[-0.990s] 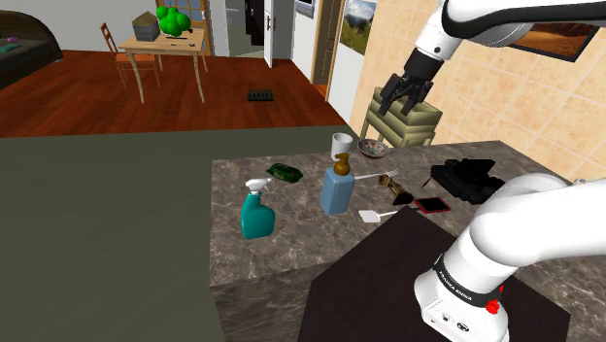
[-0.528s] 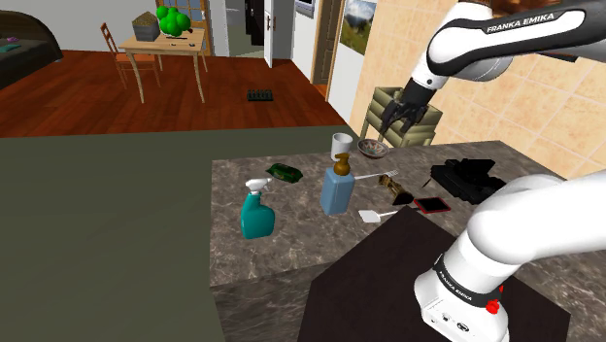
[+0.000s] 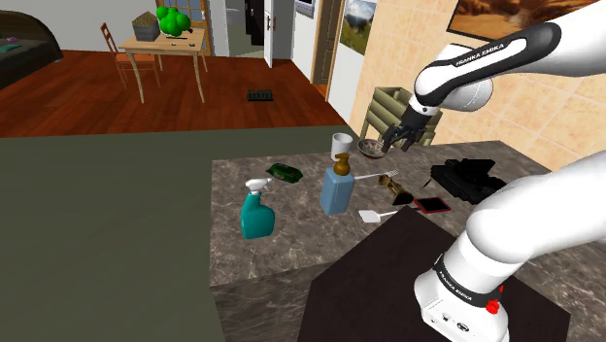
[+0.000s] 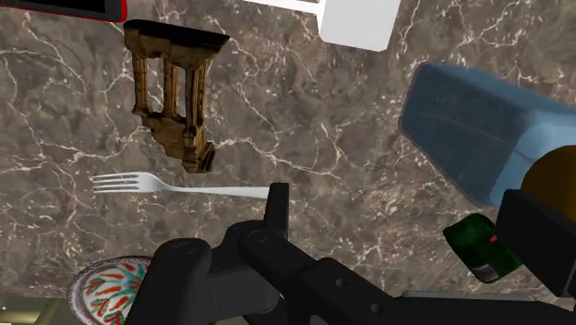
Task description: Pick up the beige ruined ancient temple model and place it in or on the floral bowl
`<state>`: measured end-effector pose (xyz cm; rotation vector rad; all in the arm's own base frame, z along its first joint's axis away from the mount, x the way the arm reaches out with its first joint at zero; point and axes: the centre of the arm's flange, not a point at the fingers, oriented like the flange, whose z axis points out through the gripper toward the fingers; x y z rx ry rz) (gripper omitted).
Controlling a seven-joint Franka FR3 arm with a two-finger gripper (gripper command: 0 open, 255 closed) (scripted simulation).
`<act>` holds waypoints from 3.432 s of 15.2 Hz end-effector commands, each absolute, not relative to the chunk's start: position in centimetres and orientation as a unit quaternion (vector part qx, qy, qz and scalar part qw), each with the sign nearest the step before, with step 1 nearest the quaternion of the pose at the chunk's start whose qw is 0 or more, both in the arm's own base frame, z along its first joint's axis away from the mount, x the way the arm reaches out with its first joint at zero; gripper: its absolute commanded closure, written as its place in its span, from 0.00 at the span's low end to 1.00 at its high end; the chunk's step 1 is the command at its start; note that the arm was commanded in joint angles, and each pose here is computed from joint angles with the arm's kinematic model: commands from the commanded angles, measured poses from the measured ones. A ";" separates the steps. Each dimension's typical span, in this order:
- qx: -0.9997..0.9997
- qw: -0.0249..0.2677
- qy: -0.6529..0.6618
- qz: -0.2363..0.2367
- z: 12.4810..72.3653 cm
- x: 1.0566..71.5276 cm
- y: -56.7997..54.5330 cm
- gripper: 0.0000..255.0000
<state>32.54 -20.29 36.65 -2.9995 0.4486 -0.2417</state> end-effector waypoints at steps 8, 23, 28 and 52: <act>-0.981 0.040 0.173 -0.074 26.8 32.8 -27.3 0.00; -0.978 0.033 0.192 -0.070 15.4 33.0 -32.4 0.00; -0.978 0.033 0.192 -0.070 15.4 33.0 -32.4 0.00; -0.978 0.033 0.192 -0.070 21.2 33.0 -32.4 1.00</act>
